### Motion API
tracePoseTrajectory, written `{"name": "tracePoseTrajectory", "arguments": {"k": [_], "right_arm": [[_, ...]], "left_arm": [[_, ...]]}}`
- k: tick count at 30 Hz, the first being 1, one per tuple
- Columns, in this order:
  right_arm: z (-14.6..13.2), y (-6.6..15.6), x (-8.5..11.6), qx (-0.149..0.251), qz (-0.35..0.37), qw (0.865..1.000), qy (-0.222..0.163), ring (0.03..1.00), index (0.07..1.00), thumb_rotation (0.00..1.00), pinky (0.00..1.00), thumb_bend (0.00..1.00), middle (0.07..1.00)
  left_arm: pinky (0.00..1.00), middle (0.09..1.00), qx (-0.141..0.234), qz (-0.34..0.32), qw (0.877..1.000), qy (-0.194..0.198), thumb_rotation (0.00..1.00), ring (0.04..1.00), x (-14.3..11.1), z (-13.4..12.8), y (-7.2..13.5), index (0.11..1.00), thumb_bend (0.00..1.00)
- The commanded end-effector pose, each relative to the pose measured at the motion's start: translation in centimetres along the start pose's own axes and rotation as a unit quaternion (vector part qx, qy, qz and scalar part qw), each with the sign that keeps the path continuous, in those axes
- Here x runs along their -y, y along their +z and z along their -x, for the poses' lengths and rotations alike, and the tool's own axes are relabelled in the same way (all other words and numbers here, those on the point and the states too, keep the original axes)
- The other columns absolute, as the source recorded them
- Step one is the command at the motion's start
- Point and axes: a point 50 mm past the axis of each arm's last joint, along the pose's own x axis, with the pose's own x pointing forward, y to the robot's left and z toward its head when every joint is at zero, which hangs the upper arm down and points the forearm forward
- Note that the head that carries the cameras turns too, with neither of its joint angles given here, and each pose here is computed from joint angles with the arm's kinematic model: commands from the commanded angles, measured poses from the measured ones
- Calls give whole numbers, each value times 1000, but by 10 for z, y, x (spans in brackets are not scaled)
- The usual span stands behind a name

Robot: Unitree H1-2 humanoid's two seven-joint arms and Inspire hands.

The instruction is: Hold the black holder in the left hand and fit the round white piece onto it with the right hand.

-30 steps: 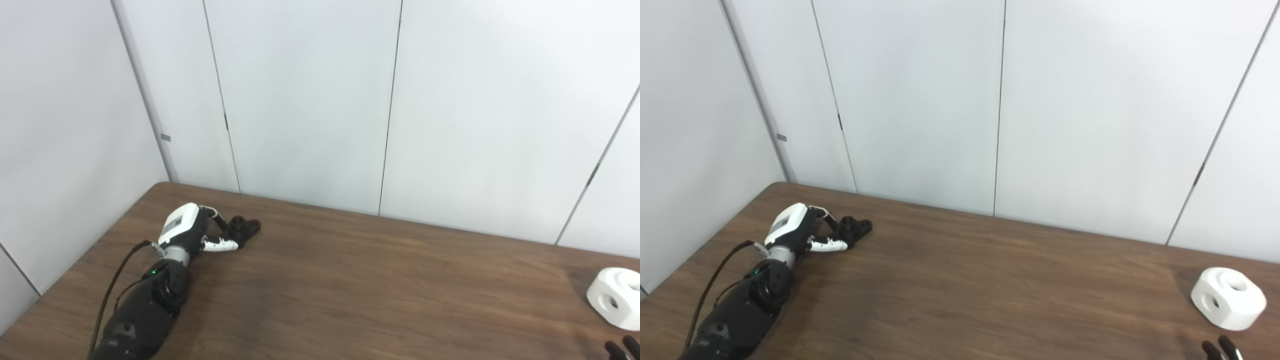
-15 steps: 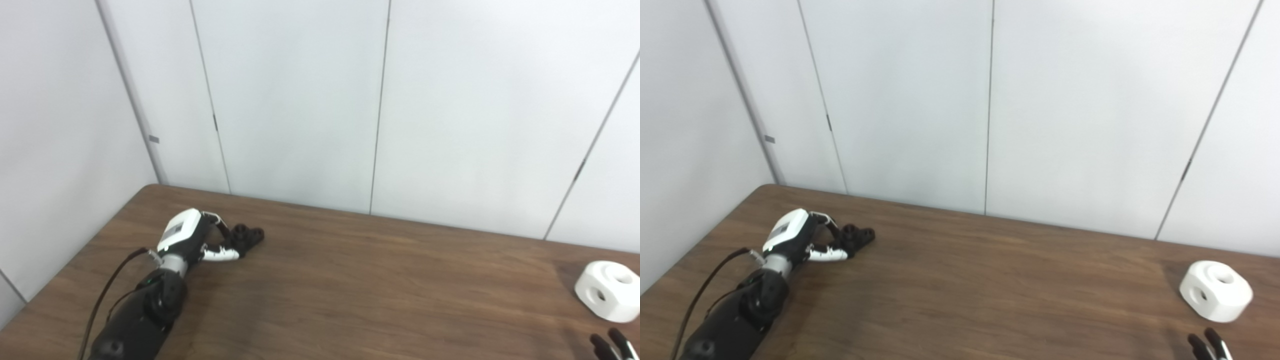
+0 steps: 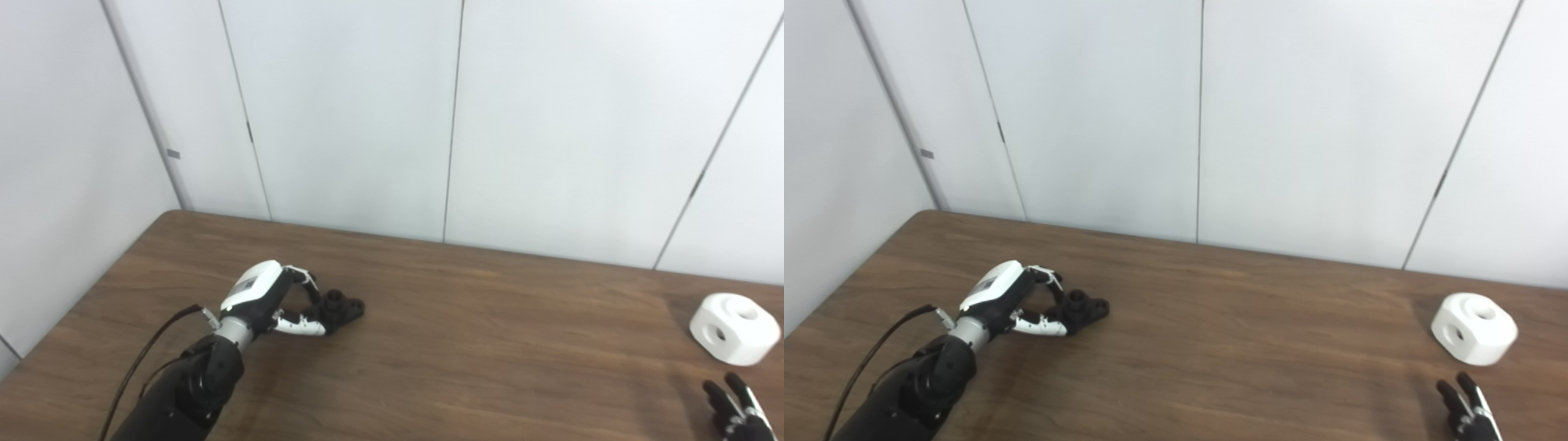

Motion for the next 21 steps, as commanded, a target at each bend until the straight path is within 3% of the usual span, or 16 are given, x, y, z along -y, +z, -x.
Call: {"name": "tracePoseTrajectory", "arguments": {"k": [1,12,21], "right_arm": [[5,-2,-9,-7,-5,1000,9,966,953,923,1000,611,915],[1,5,-26,4,6,1000,11,943,945,941,1000,597,905],[0,15,-40,0,11,1000,10,942,949,957,1000,614,906]], "left_arm": [[967,804,42,-26,999,19,50,901,-15,2,16,485,520],[983,802,154,-33,987,-39,54,903,21,39,58,483,522],[982,805,203,-33,976,-76,59,902,55,66,85,484,522]]}}
